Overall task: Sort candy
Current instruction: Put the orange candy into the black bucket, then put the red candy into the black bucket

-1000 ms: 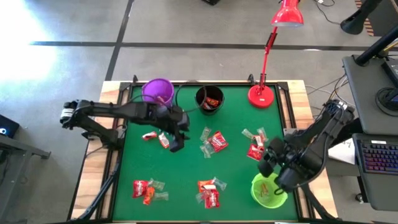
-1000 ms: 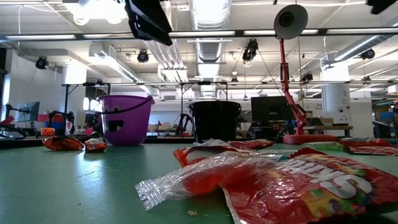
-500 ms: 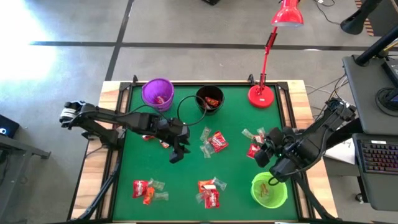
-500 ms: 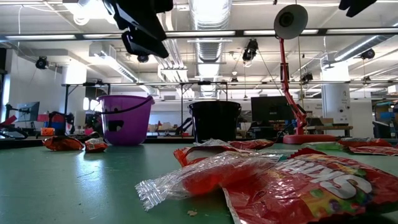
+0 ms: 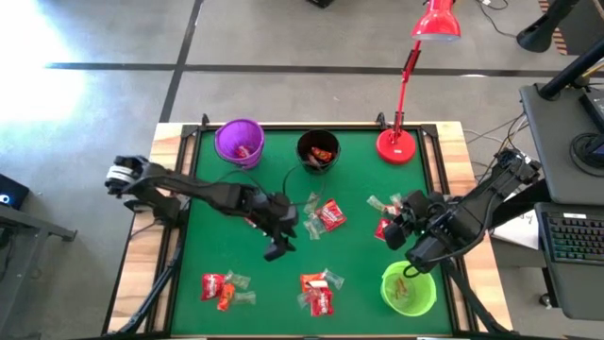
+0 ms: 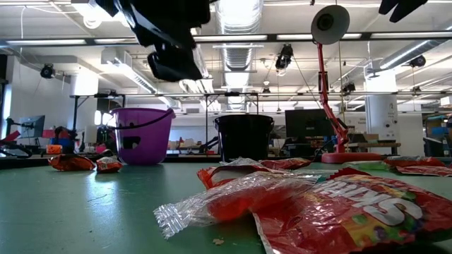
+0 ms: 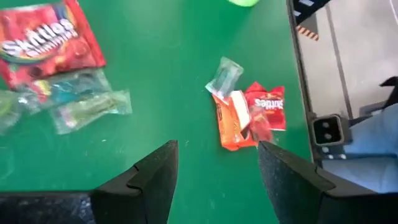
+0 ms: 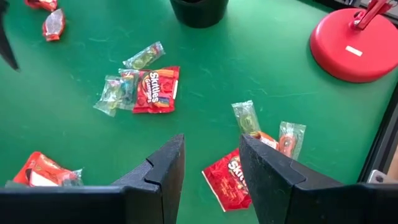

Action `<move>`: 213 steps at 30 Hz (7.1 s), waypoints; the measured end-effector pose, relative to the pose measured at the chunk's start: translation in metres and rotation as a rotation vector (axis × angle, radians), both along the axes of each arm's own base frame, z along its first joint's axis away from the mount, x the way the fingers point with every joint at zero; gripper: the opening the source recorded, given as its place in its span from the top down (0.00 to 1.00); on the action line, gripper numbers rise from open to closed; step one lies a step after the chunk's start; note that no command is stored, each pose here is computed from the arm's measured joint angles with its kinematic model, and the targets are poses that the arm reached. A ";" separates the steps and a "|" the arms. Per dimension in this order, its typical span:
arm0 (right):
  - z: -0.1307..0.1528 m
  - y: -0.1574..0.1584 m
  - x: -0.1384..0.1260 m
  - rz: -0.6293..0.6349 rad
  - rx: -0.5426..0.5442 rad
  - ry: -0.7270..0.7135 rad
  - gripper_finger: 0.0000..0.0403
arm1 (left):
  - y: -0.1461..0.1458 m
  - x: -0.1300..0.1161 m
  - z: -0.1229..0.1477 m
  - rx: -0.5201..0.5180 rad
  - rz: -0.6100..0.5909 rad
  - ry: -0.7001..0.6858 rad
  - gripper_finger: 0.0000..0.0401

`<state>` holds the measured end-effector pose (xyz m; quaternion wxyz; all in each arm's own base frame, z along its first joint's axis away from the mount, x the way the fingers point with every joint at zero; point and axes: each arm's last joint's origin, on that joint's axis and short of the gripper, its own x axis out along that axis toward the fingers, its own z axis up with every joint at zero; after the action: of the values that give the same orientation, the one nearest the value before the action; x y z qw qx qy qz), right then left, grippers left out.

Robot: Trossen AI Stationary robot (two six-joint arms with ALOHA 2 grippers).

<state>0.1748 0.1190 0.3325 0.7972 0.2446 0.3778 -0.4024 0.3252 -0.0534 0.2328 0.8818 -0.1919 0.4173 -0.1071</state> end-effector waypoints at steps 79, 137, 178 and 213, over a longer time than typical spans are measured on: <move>-0.001 0.002 -0.002 0.248 -0.028 0.188 0.64 | -0.062 0.062 -0.044 0.142 0.071 0.307 1.00; 0.001 -0.020 0.012 0.005 -0.090 0.041 0.64 | 0.207 0.018 0.057 0.359 0.422 -0.050 0.87; -0.044 -0.131 0.100 -0.092 0.097 0.084 0.55 | 0.180 -0.041 0.107 0.522 0.211 -0.009 0.75; -0.170 -0.157 0.178 0.278 0.525 0.260 0.54 | 0.178 -0.045 0.106 0.498 0.219 0.030 0.75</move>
<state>0.3532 -0.0383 0.1622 0.6994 0.3344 0.5970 -0.2064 0.2797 0.1246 0.3390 0.9018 -0.0149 0.4207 0.0975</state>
